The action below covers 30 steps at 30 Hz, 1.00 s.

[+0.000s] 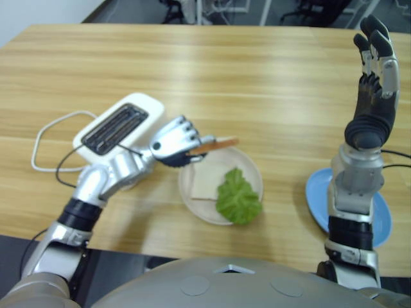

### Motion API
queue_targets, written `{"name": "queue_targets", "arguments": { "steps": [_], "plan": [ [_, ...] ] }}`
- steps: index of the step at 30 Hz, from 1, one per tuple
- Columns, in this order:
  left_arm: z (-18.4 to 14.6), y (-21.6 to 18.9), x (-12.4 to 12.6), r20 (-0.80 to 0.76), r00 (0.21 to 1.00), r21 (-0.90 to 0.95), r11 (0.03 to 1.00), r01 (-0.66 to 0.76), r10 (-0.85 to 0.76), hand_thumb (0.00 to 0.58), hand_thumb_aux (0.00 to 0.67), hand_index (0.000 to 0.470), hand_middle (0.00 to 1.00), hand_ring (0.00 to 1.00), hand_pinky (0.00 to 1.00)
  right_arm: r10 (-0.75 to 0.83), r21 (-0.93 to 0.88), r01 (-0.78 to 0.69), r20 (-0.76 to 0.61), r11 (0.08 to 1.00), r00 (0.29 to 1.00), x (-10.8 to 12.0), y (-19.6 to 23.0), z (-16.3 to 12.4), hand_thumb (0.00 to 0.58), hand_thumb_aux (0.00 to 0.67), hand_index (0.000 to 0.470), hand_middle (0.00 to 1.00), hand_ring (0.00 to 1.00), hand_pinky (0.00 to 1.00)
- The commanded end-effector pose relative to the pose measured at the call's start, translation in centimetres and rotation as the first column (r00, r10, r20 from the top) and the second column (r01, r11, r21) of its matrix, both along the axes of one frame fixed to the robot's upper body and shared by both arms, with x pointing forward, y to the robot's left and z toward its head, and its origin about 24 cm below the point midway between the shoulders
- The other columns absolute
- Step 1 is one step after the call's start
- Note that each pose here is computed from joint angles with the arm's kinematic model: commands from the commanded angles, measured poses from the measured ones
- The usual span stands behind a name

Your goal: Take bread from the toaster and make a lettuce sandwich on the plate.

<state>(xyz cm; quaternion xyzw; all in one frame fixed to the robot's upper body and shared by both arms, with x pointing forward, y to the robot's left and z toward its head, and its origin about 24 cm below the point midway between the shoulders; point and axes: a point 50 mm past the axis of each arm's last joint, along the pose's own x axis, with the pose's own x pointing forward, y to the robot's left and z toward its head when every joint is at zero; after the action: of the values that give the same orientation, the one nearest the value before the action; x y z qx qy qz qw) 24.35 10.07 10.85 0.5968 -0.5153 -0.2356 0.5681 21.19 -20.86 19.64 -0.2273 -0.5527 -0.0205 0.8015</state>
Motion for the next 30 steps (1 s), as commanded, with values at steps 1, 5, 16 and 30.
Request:
{"name": "queue_targets", "arguments": {
  "steps": [1, 5, 16, 30],
  "plan": [
    [-1.1, -1.0, 0.1, 0.077, 0.996, 0.017, 0.999, 0.046, -0.048, 0.580, 0.670, 0.460, 1.00, 1.00, 1.00, 0.015, -0.007, -0.015, -0.004, 1.000, 1.000, 0.3, 0.1, 0.0, 0.000, 0.000, 0.000, 0.00, 0.00, 0.00],
    [-1.8, -1.8, 0.2, 0.147, 0.985, 0.006, 0.996, 0.091, -0.091, 0.580, 0.670, 0.460, 1.00, 1.00, 1.00, 0.022, -0.014, -0.022, -0.008, 1.000, 1.000, 0.4, 0.1, 0.0, 0.000, 0.000, 0.000, 0.00, 0.00, 0.00],
    [-5.7, -2.9, -0.3, 0.107, 0.980, 0.096, 0.983, 0.158, -0.168, 0.580, 0.670, 0.460, 1.00, 1.00, 1.00, 0.026, -0.023, -0.027, -0.018, 0.999, 1.000, 0.4, -0.1, 0.0, 0.000, 0.000, 0.000, 0.00, 0.00, 0.00],
    [-10.5, -2.7, -1.8, -0.149, 0.968, 0.263, 0.935, 0.238, -0.204, 0.580, 0.670, 0.460, 1.00, 1.00, 1.00, 0.021, -0.042, -0.023, -0.038, 0.999, 0.999, -0.2, -0.6, 0.2, 0.000, 0.000, 0.000, 0.00, 0.00, 0.00]
  ]
}}
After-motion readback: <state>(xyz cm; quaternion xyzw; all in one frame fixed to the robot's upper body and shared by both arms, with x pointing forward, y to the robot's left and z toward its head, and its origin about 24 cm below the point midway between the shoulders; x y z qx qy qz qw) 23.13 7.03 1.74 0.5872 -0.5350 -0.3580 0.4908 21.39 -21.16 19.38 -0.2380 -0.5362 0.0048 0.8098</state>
